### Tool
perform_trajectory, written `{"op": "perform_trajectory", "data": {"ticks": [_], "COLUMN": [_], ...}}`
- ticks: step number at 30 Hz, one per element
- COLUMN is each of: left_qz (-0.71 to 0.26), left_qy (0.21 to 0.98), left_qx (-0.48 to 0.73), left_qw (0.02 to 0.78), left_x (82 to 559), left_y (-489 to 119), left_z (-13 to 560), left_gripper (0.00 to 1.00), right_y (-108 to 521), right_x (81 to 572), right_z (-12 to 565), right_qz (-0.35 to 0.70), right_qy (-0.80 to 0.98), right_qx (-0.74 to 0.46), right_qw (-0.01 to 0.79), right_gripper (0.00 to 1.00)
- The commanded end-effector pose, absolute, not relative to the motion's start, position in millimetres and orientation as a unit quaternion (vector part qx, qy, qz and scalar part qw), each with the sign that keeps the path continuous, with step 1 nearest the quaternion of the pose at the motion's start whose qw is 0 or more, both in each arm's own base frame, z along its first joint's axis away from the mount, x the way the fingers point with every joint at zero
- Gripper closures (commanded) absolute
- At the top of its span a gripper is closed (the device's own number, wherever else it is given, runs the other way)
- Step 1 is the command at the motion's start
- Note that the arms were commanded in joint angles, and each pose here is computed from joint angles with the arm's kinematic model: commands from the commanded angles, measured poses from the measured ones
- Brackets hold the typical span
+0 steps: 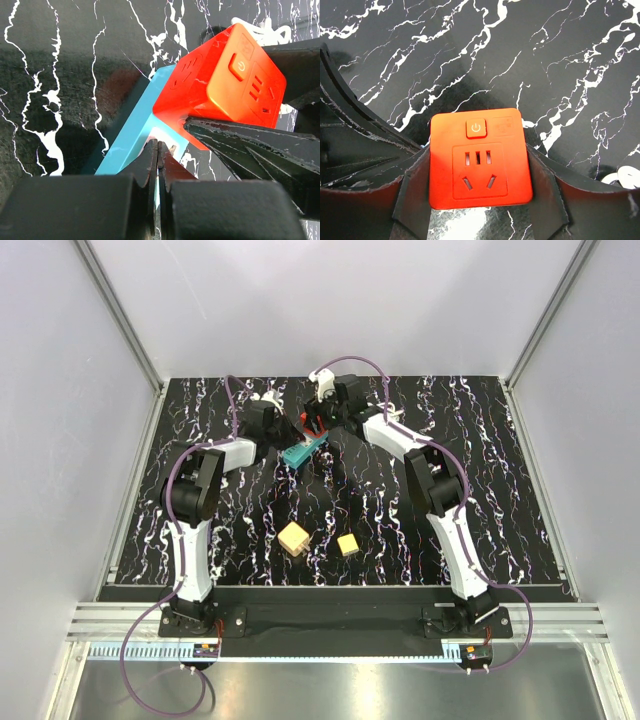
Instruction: Pull the plug off the socket
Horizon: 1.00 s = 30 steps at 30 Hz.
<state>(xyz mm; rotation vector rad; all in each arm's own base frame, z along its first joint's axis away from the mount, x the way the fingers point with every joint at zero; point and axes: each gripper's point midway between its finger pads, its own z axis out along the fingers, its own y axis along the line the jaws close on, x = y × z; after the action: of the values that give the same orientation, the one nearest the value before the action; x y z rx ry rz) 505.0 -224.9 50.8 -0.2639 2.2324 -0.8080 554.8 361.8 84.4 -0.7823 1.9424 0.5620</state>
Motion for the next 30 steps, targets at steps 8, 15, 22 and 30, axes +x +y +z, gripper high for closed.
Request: {"op": "perform_trajectory", "data": {"ticks": [8,15,22,30], "left_qz": [-0.267,-0.265,-0.265,-0.274], "left_qy": [0.900,0.900,0.900,0.898], "left_qx": [-0.107,-0.108,-0.108,-0.100], "left_qw": [0.327,0.327,0.328,0.329], "left_x": [490,491,492,489], "left_y": [-214,-214,-214,-216], "left_z": [12,12,12,13], "left_gripper": [1.00,1.00,1.00,1.00], "right_y": [367,360,360,349], "right_x": [560,551,551,552], "right_z": [165,195,202,213], "right_qz": [0.236,0.240,0.242,0.225], "right_qy": [0.733,0.707,0.699,0.702], "right_qx": [-0.291,-0.282,-0.279,-0.262], "right_qw": [0.567,0.603,0.612,0.623], "right_gripper": [1.00,1.00,1.00,1.00]}}
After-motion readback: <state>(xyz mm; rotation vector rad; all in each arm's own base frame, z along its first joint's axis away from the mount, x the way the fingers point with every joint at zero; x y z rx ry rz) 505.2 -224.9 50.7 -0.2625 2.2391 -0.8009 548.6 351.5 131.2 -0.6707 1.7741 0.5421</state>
